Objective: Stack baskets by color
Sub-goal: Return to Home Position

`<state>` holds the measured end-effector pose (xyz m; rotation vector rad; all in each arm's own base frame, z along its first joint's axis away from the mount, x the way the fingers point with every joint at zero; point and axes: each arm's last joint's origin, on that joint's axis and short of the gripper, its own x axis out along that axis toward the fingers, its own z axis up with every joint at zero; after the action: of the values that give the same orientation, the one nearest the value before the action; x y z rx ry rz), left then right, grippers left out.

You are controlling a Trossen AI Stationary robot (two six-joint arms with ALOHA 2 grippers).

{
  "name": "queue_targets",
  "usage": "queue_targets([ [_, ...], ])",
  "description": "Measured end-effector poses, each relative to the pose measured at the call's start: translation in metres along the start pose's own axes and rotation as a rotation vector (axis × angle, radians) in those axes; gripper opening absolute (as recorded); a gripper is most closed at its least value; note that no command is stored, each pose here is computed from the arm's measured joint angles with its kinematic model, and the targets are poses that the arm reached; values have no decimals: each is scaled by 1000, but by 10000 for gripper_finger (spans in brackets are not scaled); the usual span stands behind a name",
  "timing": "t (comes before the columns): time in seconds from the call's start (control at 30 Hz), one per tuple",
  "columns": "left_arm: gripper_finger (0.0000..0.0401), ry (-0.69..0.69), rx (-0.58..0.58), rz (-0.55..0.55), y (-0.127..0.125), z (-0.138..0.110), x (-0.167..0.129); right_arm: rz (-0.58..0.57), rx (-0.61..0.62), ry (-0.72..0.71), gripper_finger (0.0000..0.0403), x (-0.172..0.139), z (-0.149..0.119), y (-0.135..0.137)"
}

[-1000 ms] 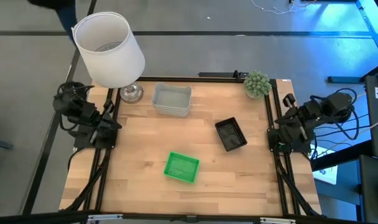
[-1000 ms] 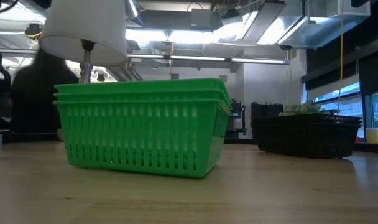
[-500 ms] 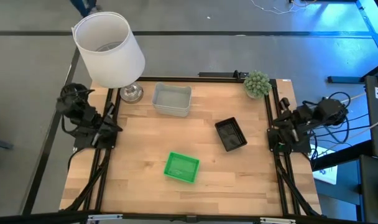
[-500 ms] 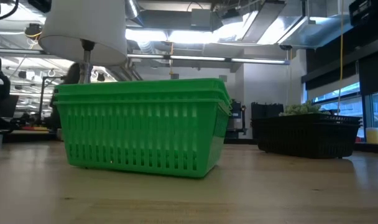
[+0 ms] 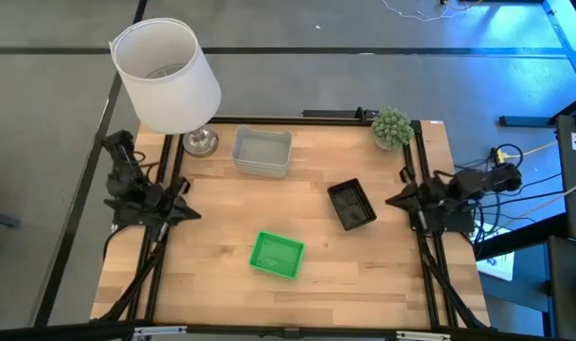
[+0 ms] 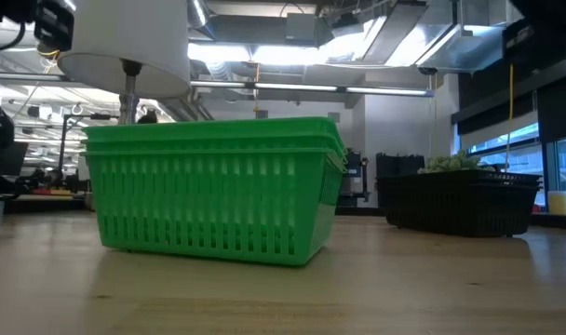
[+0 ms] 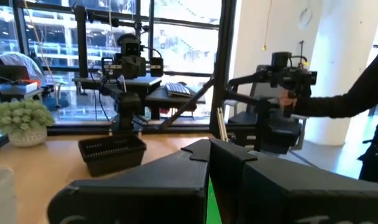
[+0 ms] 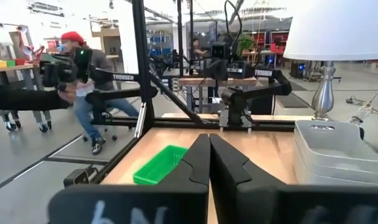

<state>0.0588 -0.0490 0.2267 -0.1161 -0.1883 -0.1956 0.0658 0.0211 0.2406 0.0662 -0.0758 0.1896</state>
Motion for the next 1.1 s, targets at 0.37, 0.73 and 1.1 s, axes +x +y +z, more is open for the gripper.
queue_targets([
  [0.37, 0, 0, -31, -30, -6, -39, 2, 2, -21, -66, 0, 21, -59, 2],
  [0.73, 0, 53, 115, -16, -6, -45, 1, -15, -135, 25, 3, 22, -72, 1],
  [1.1, 0, 155, 259, 90, -2, -57, 0, -15, -160, 25, 13, 22, -72, 1],
])
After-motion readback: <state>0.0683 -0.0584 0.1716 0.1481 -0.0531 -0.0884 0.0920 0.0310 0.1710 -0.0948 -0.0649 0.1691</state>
